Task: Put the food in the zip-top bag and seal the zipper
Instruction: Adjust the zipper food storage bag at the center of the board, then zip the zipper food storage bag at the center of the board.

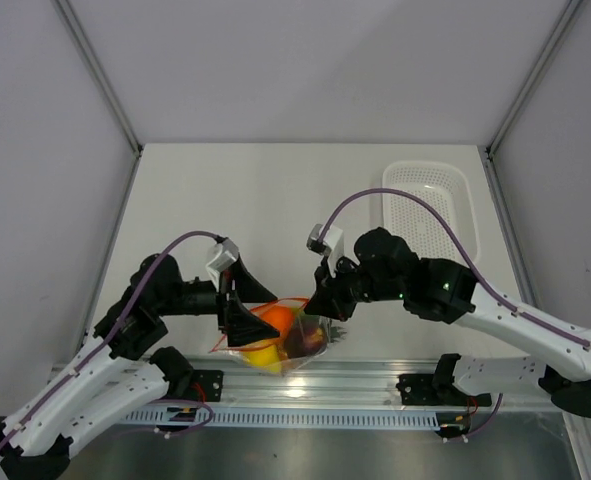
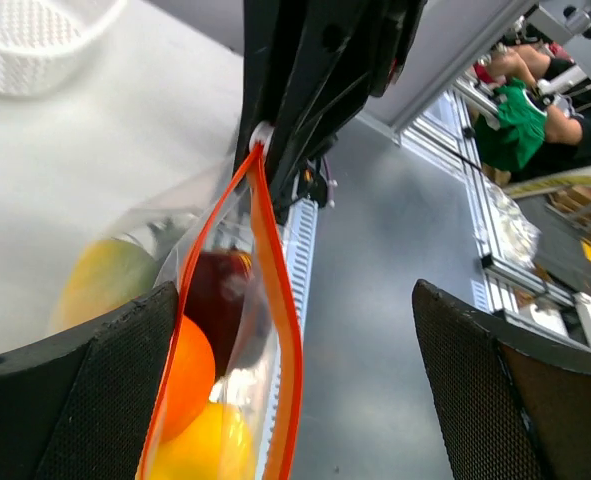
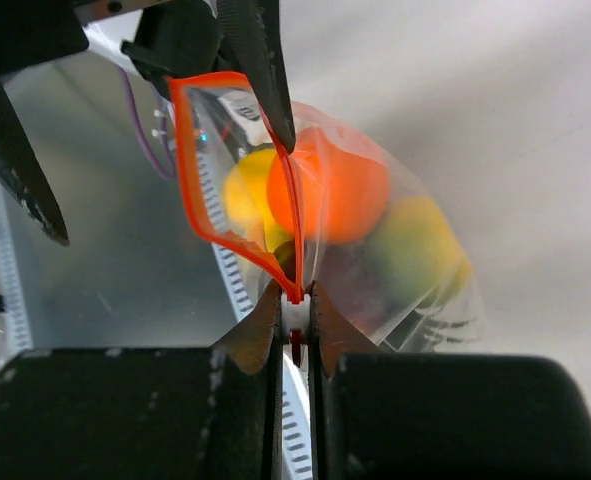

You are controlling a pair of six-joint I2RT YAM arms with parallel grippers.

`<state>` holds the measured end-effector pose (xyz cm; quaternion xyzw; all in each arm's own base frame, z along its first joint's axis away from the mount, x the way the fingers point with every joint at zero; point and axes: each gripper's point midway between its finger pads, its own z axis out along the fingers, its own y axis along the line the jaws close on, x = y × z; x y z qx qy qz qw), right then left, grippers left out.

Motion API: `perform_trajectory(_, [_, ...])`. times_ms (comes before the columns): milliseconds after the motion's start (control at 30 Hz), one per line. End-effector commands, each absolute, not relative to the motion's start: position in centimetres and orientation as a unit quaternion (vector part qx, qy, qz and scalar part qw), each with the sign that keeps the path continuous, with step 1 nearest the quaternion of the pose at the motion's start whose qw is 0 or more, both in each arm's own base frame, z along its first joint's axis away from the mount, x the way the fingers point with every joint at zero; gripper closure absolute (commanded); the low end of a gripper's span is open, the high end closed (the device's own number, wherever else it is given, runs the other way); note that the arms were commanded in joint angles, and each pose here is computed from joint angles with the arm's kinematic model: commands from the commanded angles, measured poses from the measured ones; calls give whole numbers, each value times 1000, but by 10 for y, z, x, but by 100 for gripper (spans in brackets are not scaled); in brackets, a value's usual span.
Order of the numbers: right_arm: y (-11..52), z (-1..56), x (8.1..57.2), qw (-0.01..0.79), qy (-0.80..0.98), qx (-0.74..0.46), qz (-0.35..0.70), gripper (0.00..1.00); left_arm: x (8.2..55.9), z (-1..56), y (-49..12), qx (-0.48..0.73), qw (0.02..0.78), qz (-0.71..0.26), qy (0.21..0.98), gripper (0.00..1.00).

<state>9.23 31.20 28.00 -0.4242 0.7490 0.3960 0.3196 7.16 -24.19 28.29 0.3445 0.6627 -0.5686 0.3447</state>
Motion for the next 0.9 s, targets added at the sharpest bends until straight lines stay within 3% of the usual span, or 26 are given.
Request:
perform_trajectory(0, [323,321,89,320,754,-369,440,100,83,300,-241,346,418,-552,633,0])
perform_trajectory(300, [330,338,86,307,772,-342,440,100,88,329,-242,351,520,-512,586,0])
perform_trajectory(667, [330,332,68,288,765,-373,438,100,95,316,-265,411,537,-460,576,1])
perform_trajectory(867, [321,324,54,272,762,-400,430,100,75,315,-270,469,522,-478,529,1])
